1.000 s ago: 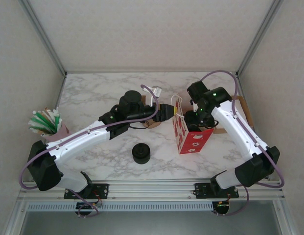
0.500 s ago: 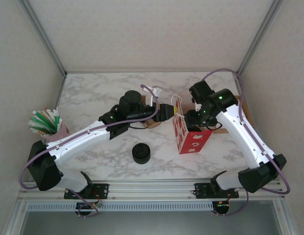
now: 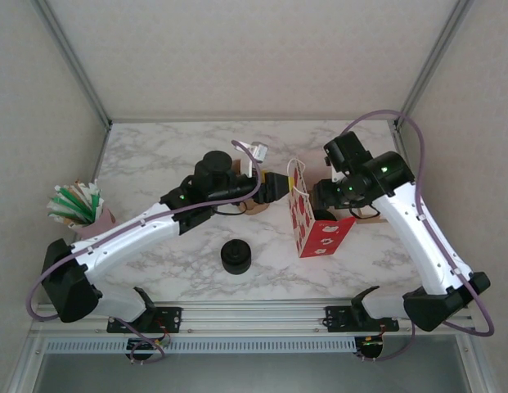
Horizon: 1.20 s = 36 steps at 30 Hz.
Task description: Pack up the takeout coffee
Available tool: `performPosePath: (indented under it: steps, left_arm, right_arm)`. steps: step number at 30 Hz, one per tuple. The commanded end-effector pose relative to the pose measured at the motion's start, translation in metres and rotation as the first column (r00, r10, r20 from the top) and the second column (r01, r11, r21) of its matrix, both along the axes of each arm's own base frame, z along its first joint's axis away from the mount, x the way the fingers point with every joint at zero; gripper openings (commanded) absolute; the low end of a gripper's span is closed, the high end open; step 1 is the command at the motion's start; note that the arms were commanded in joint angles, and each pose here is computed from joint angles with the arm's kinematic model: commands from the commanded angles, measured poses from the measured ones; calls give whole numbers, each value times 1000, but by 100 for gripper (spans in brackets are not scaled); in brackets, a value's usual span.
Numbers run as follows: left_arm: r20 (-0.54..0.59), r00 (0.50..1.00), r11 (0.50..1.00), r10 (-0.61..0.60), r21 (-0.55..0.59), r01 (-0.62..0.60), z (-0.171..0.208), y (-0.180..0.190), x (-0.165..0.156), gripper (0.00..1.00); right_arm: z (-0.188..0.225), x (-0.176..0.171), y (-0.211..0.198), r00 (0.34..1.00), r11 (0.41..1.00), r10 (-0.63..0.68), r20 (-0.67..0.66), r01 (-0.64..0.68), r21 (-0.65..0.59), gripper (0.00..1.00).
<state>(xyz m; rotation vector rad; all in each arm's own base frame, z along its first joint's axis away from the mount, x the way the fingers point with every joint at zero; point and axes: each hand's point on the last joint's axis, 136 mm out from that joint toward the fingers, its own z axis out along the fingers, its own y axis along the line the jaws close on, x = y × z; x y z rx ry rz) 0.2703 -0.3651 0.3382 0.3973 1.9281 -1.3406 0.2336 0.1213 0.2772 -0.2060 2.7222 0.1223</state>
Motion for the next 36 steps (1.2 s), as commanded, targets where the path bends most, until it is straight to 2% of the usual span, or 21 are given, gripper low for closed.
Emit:
performPosePath:
  steps: [1, 9, 24, 30, 36]
  left_arm:
    - [105, 994, 999, 13, -53, -7, 42, 7, -8, 69]
    - [152, 987, 996, 45, -78, -33, 59, 19, -12, 71]
    - [183, 978, 994, 96, -71, -84, 67, 41, -21, 89]
    - [193, 967, 986, 168, -48, -162, 68, 67, -27, 99]
    - [179, 955, 972, 234, -29, -233, 62, 96, -36, 100]
  right_arm:
    - [24, -1, -1, 996, 999, -6, 89, 2, 39, 61]
    - [49, -6, -2, 980, 993, -11, 199, -12, 117, 61]
    - [70, -31, -12, 955, 975, -32, 295, -35, 217, 64]
    - [71, -47, -18, 951, 967, -39, 308, -42, 250, 70]
    - [70, -66, -22, 949, 952, -41, 314, -58, 302, 79]
